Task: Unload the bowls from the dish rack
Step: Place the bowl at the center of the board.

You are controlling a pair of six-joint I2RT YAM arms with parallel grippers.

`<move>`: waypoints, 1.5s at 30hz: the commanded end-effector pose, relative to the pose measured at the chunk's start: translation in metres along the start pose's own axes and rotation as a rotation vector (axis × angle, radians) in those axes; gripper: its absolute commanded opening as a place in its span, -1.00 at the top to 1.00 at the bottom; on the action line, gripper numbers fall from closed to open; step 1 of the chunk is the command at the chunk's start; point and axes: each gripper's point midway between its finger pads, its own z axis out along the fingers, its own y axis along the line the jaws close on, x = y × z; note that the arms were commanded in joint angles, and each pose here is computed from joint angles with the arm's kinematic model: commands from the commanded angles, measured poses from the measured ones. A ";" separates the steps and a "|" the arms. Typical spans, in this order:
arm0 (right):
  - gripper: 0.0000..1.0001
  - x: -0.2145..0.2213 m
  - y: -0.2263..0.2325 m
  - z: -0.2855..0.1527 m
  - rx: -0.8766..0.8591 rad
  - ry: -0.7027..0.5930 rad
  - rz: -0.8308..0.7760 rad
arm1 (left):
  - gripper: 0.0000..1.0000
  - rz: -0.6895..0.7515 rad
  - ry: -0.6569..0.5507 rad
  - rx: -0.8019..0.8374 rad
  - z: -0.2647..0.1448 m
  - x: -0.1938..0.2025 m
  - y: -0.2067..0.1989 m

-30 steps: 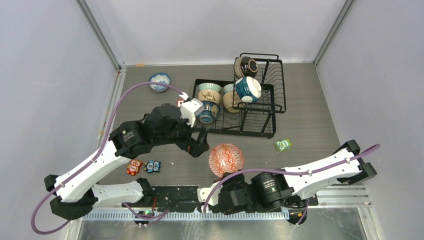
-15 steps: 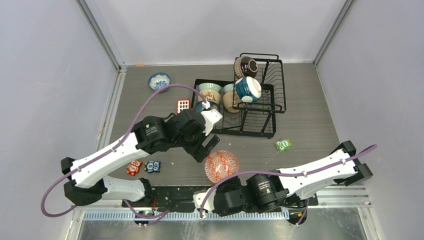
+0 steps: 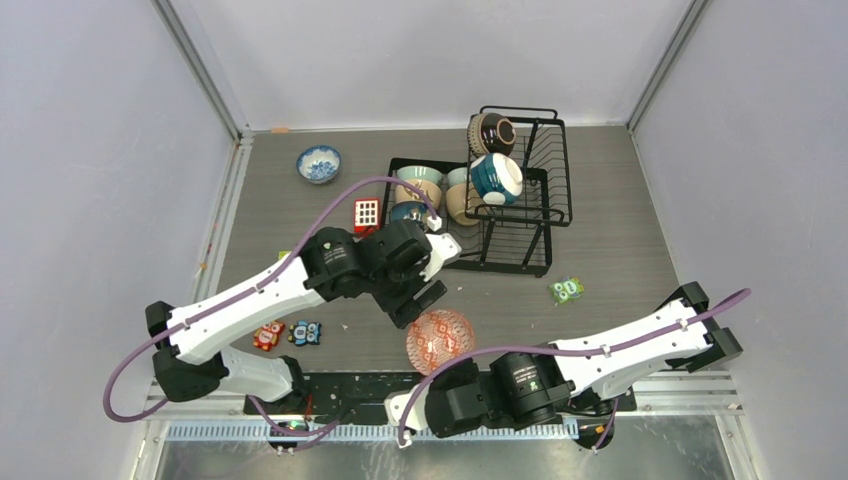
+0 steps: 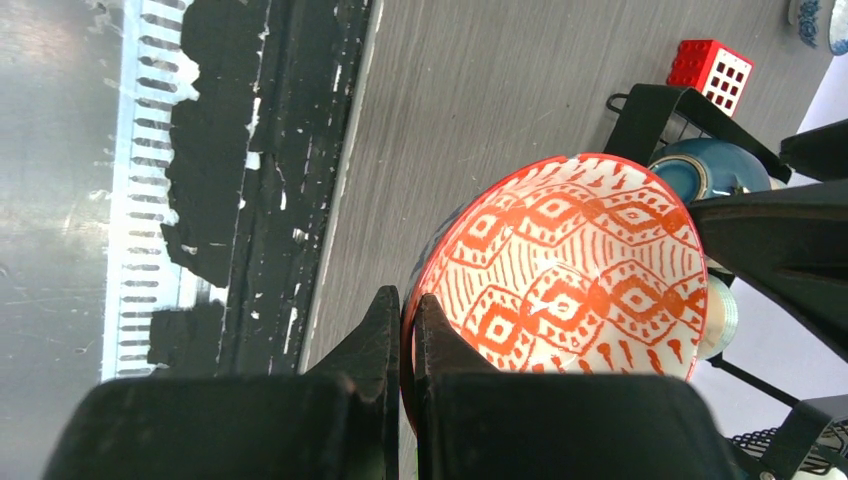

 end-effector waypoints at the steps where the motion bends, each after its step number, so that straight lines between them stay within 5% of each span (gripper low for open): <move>1: 0.99 -0.020 -0.019 -0.010 0.062 -0.077 0.003 | -0.55 0.023 -0.036 0.020 -0.010 -0.010 -0.006; 6: 0.99 -0.017 -0.015 -0.012 0.048 -0.088 0.030 | -0.88 0.029 -0.123 -0.076 -0.042 -0.018 0.015; 11: 0.99 -0.022 -0.013 -0.014 0.027 -0.110 0.050 | -0.95 0.034 -0.169 -0.050 -0.062 -0.019 0.012; 19: 0.99 -0.038 -0.016 -0.018 0.018 -0.158 0.074 | -0.95 0.033 -0.214 0.273 -0.065 -0.023 -0.045; 26: 0.99 -0.044 -0.017 -0.019 0.015 -0.166 0.071 | -0.71 0.039 -0.119 0.366 -0.040 -0.014 -0.066; 45: 0.99 -0.044 -0.019 -0.019 0.028 -0.173 0.071 | 0.06 0.062 0.033 0.187 0.004 -0.001 -0.038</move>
